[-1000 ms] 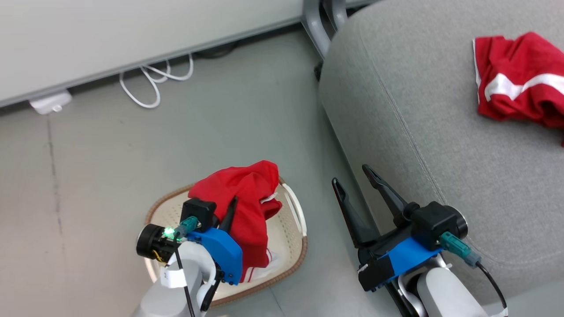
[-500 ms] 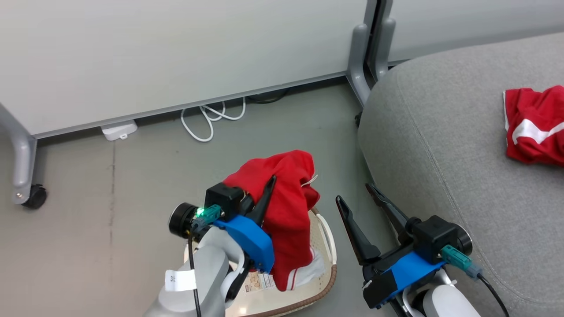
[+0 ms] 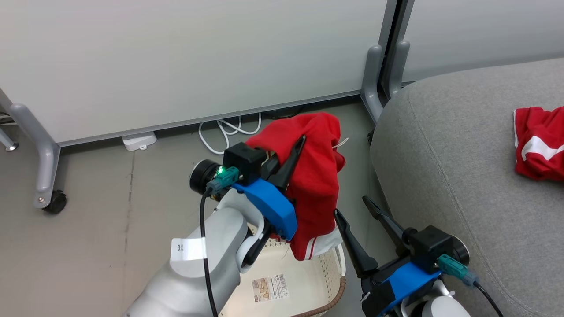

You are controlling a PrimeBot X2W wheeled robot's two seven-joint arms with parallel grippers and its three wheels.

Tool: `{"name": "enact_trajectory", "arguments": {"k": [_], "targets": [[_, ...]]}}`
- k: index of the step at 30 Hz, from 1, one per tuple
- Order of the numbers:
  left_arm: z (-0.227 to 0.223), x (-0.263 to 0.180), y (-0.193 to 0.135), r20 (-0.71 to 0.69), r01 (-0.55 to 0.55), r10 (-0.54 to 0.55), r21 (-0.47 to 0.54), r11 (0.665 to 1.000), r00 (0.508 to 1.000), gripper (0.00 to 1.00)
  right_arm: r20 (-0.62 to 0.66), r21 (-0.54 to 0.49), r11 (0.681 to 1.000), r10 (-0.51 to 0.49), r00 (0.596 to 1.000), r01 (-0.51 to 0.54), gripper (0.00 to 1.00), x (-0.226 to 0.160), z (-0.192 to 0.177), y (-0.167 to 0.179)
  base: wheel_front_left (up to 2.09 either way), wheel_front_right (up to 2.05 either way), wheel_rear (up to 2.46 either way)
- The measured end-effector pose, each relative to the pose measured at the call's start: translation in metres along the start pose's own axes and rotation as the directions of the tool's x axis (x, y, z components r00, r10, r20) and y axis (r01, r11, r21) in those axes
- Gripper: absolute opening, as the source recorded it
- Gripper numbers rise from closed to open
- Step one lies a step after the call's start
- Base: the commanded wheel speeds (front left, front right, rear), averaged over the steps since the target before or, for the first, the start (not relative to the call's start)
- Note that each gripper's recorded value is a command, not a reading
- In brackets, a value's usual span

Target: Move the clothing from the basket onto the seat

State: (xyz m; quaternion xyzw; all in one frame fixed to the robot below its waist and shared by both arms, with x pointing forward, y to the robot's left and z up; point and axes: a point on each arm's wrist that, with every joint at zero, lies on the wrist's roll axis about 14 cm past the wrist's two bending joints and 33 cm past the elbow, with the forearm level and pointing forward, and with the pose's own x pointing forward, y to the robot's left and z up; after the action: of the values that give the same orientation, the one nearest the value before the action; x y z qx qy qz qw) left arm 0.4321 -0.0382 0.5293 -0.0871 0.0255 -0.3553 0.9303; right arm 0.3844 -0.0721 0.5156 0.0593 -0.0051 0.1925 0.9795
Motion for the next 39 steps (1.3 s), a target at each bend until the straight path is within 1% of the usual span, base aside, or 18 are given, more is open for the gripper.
{"name": "enact_trajectory", "arguments": {"k": [4, 9, 15, 25, 31, 39], "targets": [[0.013, 0.005, -0.007, 0.022, 0.026, -0.026, -0.002, 1.000, 0.999, 0.00, -0.002, 0.000, 1.000, 0.005, 1.000, -0.005, 1.00, -0.001, 0.001, 0.002, 0.00, 0.00, 0.00], [0.017, 0.007, -0.012, 0.022, 0.042, -0.042, -0.001, 0.999, 0.999, 0.00, 0.001, 0.001, 1.000, 0.007, 1.000, -0.007, 1.00, -0.002, 0.002, 0.004, 0.00, 0.00, 0.00], [0.016, 0.007, -0.010, 0.006, 0.038, -0.038, 0.022, 0.999, 0.999, 0.00, 0.001, 0.007, 1.000, 0.006, 1.000, -0.006, 1.00, -0.003, 0.001, 0.004, 0.00, 0.00, 0.00], [0.009, 0.009, -0.010, -0.010, 0.039, -0.039, 0.001, 0.999, 0.999, 0.00, -0.022, 0.013, 1.000, -0.006, 1.000, 0.006, 1.00, -0.004, -0.006, 0.000, 0.00, 0.00, 0.00], [0.007, 0.011, -0.013, -0.015, 0.051, -0.051, -0.004, 0.999, 0.999, 0.00, -0.058, -0.006, 1.000, 0.009, 0.998, -0.010, 1.00, 0.006, -0.010, -0.002, 0.00, 0.00, 0.00], [0.006, 0.013, -0.014, -0.018, 0.061, -0.061, -0.008, 0.998, 0.998, 0.00, -0.093, -0.024, 0.998, 0.049, 0.995, -0.051, 1.00, 0.031, -0.013, -0.001, 0.00, 0.00, 0.00]]}}
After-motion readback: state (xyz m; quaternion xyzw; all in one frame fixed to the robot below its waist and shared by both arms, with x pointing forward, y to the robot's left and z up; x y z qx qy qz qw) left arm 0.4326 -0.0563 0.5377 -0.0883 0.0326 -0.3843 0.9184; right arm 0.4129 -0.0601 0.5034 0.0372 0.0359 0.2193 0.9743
